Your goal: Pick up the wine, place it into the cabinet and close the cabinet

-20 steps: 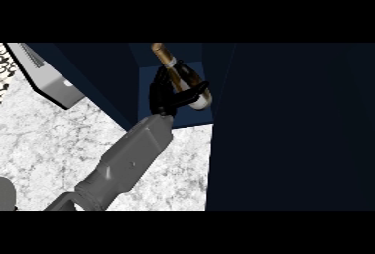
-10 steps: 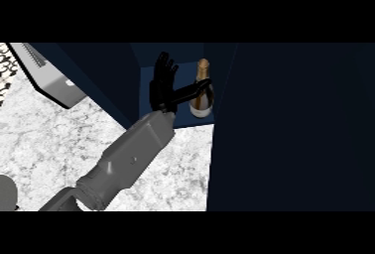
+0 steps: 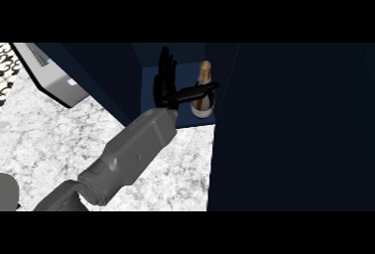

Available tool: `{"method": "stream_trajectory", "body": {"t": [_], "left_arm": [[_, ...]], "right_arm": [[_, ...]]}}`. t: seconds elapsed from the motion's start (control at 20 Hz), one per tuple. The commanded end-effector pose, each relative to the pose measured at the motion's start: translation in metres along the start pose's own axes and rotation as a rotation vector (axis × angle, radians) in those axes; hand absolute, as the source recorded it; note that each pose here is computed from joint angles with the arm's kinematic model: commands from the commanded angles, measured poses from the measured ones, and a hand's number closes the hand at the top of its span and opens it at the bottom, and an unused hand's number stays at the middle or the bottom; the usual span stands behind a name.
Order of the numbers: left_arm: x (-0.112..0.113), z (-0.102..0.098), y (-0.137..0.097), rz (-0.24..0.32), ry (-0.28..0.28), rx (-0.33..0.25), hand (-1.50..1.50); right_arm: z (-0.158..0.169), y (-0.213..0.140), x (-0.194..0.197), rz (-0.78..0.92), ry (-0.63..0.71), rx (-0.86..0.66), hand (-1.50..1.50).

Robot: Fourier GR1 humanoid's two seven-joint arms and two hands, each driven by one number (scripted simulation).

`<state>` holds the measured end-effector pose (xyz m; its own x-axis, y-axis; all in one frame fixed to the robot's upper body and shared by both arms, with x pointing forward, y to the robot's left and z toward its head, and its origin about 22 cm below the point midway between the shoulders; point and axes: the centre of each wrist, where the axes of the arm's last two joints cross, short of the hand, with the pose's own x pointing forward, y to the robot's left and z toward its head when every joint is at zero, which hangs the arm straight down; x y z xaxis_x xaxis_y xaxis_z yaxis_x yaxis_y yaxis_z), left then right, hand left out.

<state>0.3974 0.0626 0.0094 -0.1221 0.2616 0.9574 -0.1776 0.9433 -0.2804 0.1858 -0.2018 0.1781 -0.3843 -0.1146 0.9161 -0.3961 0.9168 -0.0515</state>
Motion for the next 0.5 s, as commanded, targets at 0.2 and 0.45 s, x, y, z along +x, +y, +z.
{"method": "stream_trajectory", "body": {"t": [0.2,0.45], "left_arm": [[-0.006,0.013,-0.003,0.019,-0.060,-0.031,-1.50],[0.003,0.013,-0.018,0.046,-0.091,-0.039,-1.50]], "right_arm": [[-0.006,0.004,0.007,-0.004,0.000,-0.005,-1.50],[0.007,0.004,-0.003,0.009,0.027,0.000,-1.50]]}}
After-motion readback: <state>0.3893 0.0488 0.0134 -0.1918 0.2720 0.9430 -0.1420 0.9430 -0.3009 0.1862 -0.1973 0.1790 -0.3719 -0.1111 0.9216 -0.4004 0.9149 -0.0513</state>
